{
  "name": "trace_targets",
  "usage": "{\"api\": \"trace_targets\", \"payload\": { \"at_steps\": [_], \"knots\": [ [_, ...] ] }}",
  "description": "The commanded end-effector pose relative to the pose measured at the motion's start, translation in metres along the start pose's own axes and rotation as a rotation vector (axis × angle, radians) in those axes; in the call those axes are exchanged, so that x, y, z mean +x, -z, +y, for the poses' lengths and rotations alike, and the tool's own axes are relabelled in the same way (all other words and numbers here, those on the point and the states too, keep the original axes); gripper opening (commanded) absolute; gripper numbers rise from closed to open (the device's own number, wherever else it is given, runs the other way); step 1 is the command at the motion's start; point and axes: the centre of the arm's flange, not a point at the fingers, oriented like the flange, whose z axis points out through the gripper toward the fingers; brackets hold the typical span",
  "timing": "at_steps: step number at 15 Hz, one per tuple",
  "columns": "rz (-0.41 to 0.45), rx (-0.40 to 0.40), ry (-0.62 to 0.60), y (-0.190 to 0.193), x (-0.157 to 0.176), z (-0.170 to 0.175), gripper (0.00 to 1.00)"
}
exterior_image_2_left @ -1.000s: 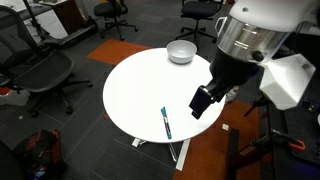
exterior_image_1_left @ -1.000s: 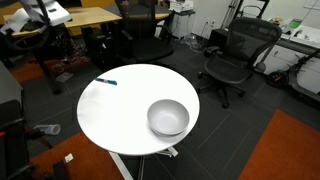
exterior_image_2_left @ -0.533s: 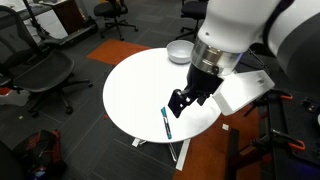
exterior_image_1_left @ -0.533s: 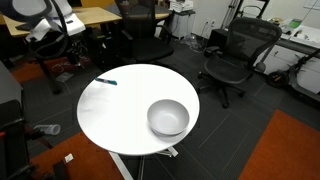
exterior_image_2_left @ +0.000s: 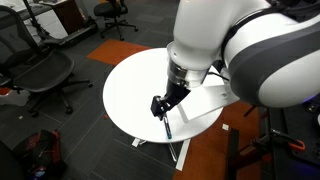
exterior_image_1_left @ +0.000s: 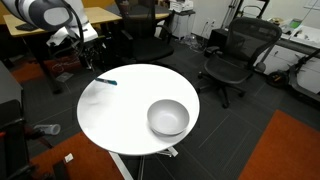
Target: Pick the marker and put it in the bowl
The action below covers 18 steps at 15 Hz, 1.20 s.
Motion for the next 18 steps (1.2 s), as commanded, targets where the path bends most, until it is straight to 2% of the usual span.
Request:
{"api": "trace_targets", "payload": {
  "at_steps": [1,9,18],
  "knots": [
    [0.022,-0.013,-0.049,-0.026,0.007,-0.025,1.00],
    [0.044,-0.063,-0.132,-0.066,0.020,-0.033,1.00],
    [0.036,-0.091,-0.173,-0.095,0.029,-0.025,1.00]
  ]
}}
